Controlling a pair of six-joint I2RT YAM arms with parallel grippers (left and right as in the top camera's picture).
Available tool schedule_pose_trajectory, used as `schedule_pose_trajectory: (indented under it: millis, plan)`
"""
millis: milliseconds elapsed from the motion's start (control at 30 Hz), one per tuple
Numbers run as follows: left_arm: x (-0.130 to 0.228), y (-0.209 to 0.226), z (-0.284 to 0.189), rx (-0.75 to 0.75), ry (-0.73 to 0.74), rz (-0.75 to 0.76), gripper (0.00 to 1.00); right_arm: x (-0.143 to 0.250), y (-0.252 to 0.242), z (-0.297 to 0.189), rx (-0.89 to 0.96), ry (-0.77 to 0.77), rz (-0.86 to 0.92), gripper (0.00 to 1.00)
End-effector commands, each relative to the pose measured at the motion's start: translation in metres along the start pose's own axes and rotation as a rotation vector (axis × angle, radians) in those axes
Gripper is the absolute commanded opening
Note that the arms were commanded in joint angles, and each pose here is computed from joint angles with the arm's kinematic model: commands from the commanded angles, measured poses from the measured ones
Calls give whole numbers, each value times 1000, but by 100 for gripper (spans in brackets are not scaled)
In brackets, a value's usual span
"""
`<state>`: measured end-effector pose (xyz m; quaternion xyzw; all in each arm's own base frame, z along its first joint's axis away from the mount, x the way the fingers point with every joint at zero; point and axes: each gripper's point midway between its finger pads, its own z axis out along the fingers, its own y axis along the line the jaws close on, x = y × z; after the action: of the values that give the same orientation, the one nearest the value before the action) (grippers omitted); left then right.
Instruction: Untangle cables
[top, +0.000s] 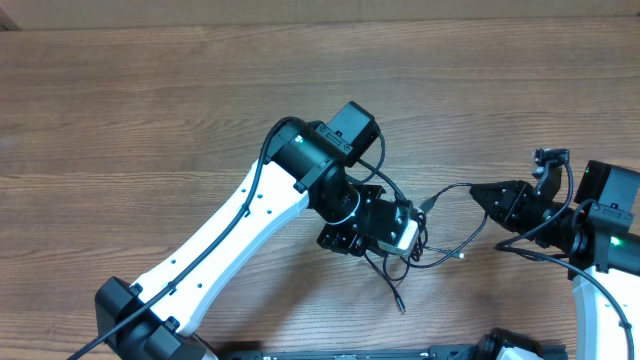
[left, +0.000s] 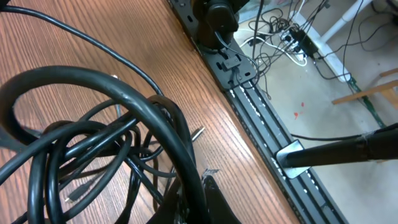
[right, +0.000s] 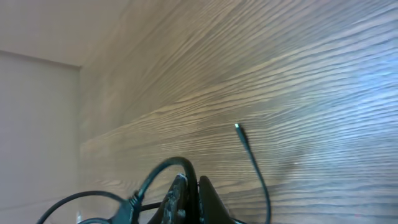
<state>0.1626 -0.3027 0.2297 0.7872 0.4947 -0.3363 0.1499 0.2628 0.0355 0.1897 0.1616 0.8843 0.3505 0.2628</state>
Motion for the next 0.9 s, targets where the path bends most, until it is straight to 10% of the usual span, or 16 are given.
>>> schedule_pose_trajectory:
  millis: [0,267,367,433,867]
  plan:
    - [-6,-4,2,22,-24,-38,4,-5,-13,-2,72,-28,-1,4]
    - [-9,7,2,-13,-39,-166,4,0,-27,-3,150,-21,57,4]
    - [-12,14,1,-39,-54,-216,4,2,-27,-3,153,-12,64,47]
    - [-15,19,1,-54,-65,-234,4,3,-28,-3,154,-10,66,97]
    - [-37,63,-8,-195,-183,-355,4,7,-21,-2,115,11,75,100]
